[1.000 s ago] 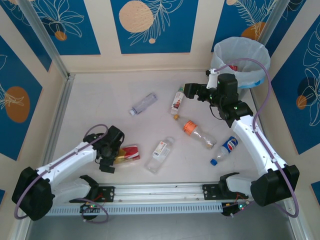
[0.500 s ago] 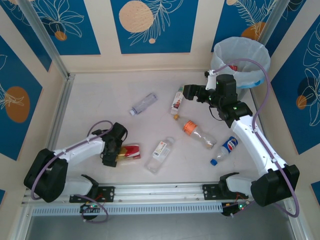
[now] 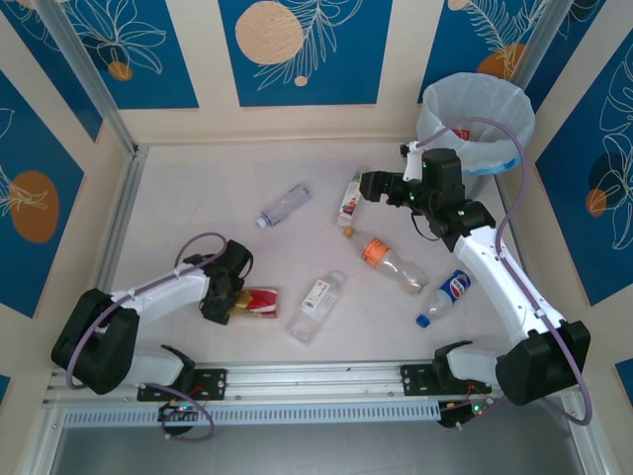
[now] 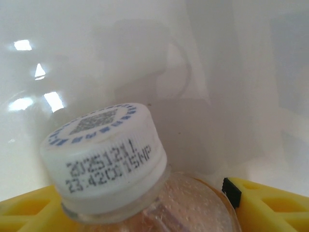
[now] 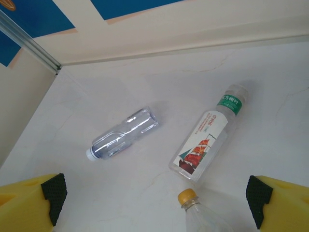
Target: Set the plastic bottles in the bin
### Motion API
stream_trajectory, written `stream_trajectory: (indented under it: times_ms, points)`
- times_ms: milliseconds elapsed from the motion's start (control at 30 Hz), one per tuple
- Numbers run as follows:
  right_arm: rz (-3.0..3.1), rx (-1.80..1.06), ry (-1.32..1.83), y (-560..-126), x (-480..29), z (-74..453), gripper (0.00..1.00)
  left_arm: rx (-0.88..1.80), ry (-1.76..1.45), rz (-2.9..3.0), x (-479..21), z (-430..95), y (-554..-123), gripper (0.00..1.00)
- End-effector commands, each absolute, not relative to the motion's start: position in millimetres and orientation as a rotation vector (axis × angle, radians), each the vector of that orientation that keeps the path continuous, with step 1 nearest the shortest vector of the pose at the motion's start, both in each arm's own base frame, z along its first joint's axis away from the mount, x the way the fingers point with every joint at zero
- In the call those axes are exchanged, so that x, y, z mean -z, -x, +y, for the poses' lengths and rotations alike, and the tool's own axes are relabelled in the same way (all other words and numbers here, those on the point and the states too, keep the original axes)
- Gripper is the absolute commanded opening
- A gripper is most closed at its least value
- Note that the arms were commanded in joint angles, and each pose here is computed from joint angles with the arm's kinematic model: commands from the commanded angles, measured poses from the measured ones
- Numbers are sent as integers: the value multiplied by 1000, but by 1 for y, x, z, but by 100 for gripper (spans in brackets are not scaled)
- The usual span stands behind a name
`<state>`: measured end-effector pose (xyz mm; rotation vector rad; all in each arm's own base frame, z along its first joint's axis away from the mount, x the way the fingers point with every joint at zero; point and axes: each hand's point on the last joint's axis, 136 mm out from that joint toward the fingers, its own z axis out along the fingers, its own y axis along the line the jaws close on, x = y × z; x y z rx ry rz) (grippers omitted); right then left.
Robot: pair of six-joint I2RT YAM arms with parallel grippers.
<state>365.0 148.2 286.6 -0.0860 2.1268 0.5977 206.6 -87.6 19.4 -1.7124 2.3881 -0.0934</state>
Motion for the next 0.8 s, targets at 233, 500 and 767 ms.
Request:
stream_trajectory:
  times_ms: [233,500,767]
  points:
    - [2138,-578,117,-363,-289,154,98,159,1347,2389,-59,-96,-272,51]
    - [2215,-686,158,-351,-259,171,98,257,1026,2426,-101,-116,-304,48]
    - [2278,-829,39,-339,-238,178,100,506,614,2399,-143,-162,-339,48]
